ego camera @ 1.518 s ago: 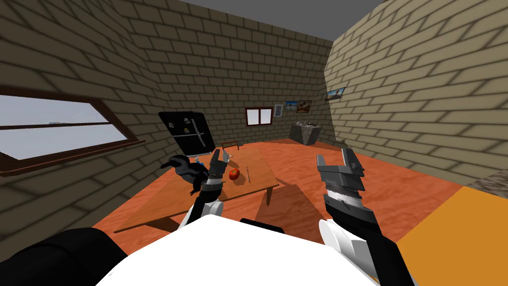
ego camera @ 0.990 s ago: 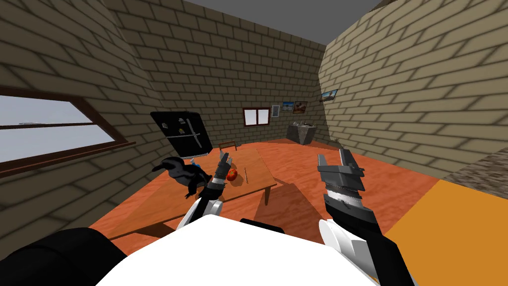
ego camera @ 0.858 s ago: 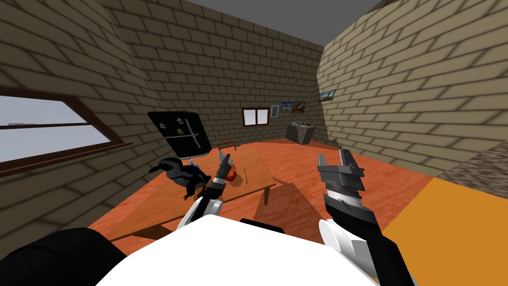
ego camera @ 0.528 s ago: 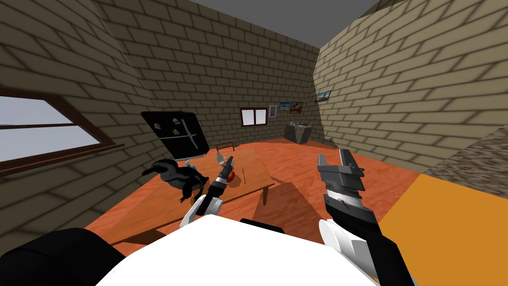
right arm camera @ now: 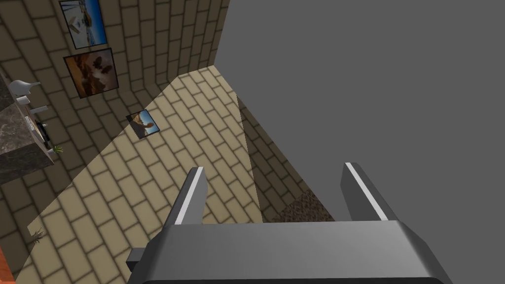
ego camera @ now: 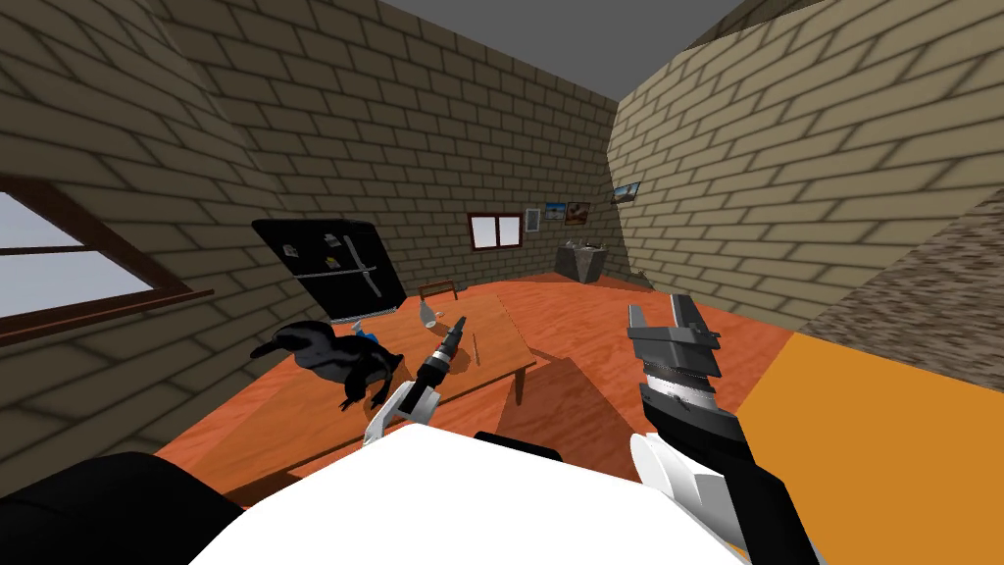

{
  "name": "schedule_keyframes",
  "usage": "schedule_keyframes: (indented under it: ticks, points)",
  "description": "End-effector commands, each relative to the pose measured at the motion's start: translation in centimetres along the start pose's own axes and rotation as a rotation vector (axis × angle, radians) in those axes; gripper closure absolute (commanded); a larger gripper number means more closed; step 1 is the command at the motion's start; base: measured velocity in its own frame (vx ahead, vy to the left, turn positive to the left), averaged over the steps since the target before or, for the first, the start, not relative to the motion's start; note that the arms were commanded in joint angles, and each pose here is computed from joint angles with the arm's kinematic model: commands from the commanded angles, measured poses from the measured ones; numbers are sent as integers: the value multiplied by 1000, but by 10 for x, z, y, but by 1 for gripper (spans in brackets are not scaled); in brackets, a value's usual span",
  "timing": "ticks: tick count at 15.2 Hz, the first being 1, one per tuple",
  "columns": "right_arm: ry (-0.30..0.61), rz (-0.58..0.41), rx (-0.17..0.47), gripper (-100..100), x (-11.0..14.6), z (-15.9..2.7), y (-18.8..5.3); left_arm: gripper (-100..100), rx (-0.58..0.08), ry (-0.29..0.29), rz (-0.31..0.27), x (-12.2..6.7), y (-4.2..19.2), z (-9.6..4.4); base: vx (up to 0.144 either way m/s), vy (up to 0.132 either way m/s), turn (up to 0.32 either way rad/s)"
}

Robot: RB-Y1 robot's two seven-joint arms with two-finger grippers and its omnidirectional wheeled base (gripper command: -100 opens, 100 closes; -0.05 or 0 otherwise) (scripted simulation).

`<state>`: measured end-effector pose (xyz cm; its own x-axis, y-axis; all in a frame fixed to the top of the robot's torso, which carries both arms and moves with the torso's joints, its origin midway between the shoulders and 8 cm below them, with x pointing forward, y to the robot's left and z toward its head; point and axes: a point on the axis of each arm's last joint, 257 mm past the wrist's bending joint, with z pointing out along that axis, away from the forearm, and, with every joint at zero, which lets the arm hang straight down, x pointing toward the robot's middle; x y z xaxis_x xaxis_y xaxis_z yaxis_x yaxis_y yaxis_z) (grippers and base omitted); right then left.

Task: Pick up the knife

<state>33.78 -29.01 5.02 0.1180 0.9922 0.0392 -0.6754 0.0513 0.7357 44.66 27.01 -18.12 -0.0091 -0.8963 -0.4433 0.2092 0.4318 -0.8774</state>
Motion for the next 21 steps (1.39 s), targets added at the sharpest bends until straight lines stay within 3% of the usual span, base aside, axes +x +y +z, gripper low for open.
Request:
schedule_keyframes:
  ticks: [1,2,4,5,6,7,9,10,11,12,15,17,18,20,21]
  points:
    - [0,0,0,0,0,0,0,-100,-47,15,23,2,21,0,13,-24,-88]
    - [0,0,0,0,0,0,0,-100,-70,27,57,1,31,6,13,-26,-107]
    - [0,0,0,0,0,0,0,-100,-98,33,56,4,45,2,14,-19,-67]
    - [0,0,0,0,0,0,0,-100,-127,45,91,3,58,6,12,-21,-105]
    - [0,0,0,0,0,0,0,-100,-148,50,90,5,68,3,13,-22,-108]
    - [0,0,0,0,0,0,0,-100,-171,59,125,2,77,8,17,-25,-129]
    - [0,0,0,0,0,0,0,-100,-204,66,124,5,93,2,16,-21,-49]
    - [0,0,0,0,0,0,0,-100,-233,76,159,2,105,7,15,-23,-77]
    - [0,0,0,0,0,0,0,-100,-257,81,158,4,117,2,16,-23,-102]
    - [0,0,0,0,0,0,0,-100,-259,82,158,4,118,1,12,-14,-41]
    - [0,0,0,0,0,0,0,-100,-337,102,228,-3,150,4,18,-23,-107]
    - [0,0,0,0,0,0,0,-100,-370,110,226,-2,165,-4,14,-21,-65]
    - [0,0,0,0,0,0,0,-100,-392,114,261,-7,173,2,10,-23,-85]
    - [0,0,0,0,0,0,0,-100,-426,122,260,-5,188,-7,13,-19,-69]
    - [0,0,0,0,0,0,0,-100,-464,130,293,-11,202,-7,18,-18,-88]
